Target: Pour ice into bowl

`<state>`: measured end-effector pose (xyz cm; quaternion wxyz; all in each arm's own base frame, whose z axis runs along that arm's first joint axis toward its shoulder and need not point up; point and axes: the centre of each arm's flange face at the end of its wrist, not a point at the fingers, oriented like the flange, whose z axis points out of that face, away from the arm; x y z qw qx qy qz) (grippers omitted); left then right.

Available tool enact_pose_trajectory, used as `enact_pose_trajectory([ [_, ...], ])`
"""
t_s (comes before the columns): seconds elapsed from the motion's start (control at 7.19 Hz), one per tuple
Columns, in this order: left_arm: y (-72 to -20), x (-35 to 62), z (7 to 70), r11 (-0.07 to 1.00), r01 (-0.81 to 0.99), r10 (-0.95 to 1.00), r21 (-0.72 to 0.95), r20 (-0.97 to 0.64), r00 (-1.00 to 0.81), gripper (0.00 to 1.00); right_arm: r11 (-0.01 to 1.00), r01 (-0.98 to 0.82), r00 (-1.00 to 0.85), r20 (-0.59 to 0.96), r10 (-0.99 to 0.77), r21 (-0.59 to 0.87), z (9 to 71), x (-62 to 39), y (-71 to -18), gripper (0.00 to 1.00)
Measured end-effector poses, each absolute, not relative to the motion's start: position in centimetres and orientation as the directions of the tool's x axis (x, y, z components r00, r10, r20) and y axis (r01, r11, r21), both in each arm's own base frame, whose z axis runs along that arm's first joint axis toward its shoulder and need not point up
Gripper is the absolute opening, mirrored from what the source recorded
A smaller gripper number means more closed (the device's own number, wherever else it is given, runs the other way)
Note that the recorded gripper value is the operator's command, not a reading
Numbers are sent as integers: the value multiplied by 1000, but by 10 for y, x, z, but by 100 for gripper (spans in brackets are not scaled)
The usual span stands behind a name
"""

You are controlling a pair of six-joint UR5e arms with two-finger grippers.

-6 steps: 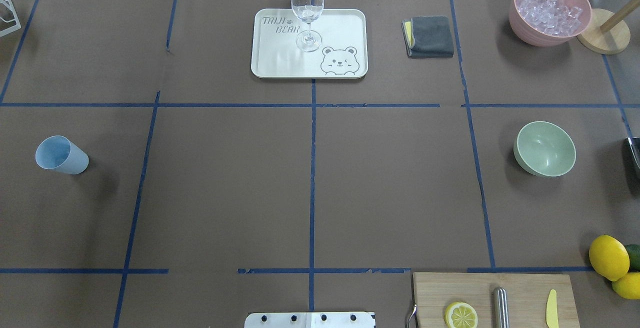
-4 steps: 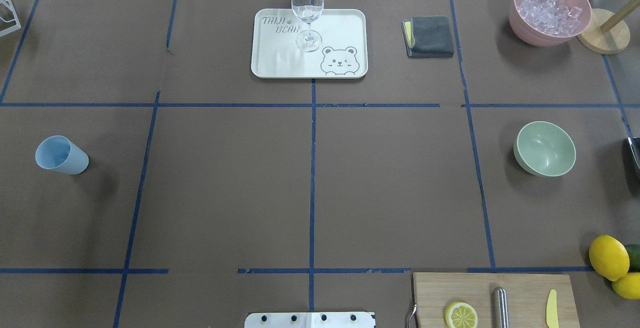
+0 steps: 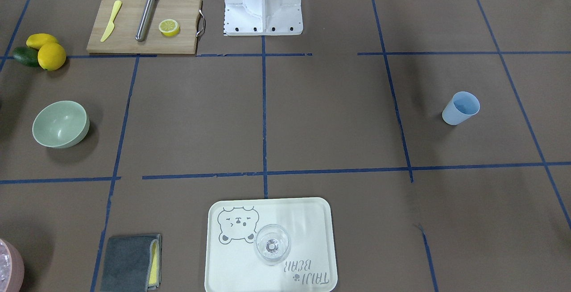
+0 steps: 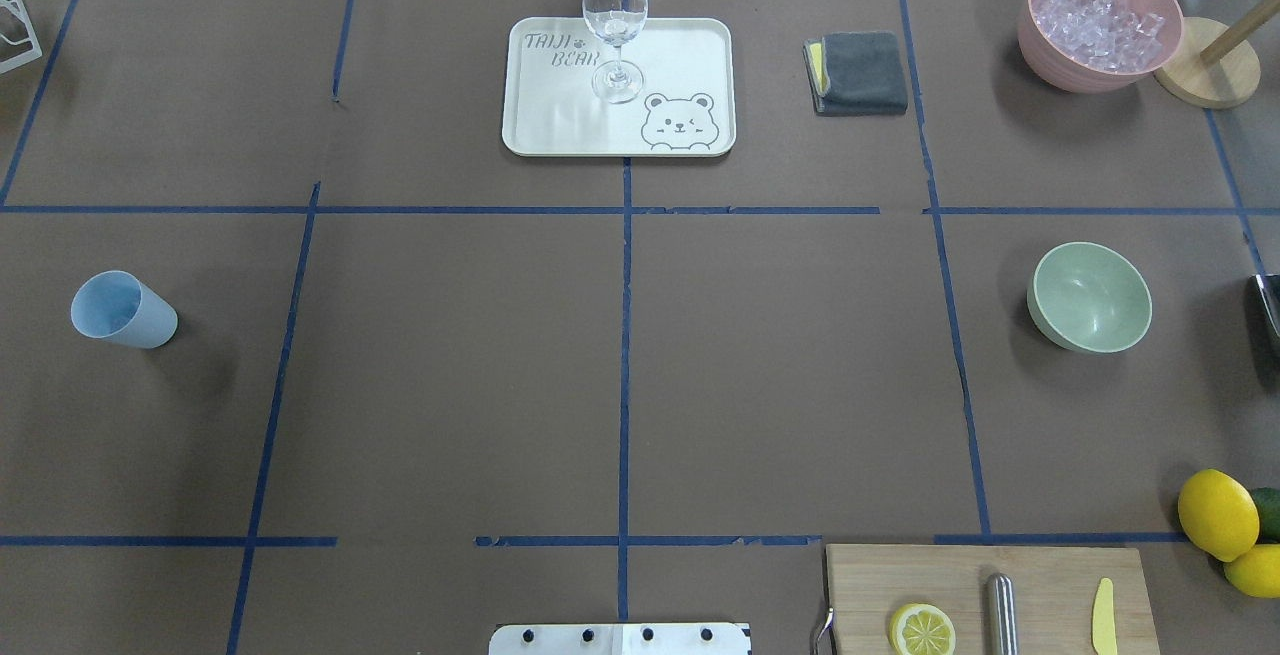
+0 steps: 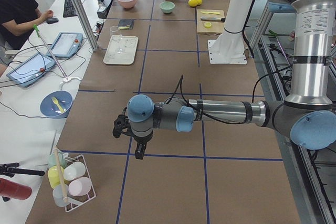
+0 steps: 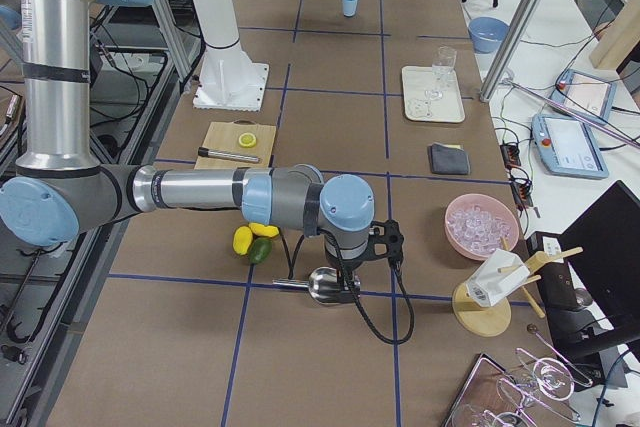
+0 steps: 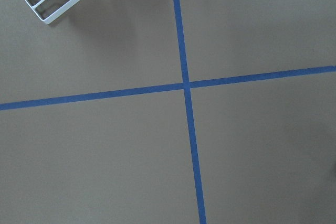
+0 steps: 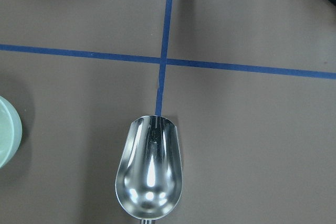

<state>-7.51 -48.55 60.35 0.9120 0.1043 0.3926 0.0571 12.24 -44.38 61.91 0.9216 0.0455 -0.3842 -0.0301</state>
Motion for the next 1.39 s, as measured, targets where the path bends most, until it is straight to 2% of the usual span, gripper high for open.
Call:
enact_pose_trajectory([
  [0.28, -485, -64, 545, 947, 7, 230, 320, -695, 681, 100, 989, 22, 708, 696, -120, 148, 597, 122, -452, 100],
  [0.56, -470, -32, 503, 924, 67, 242, 376, -713, 658, 100, 997, -30, 677, 735, -34, 73, 603, 106, -443, 100],
  [1.39, -417, 62, 437, 906, 171, 187, 387, -728, 660, 100, 997, -78, 620, 784, 33, 19, 571, -69, -454, 100],
])
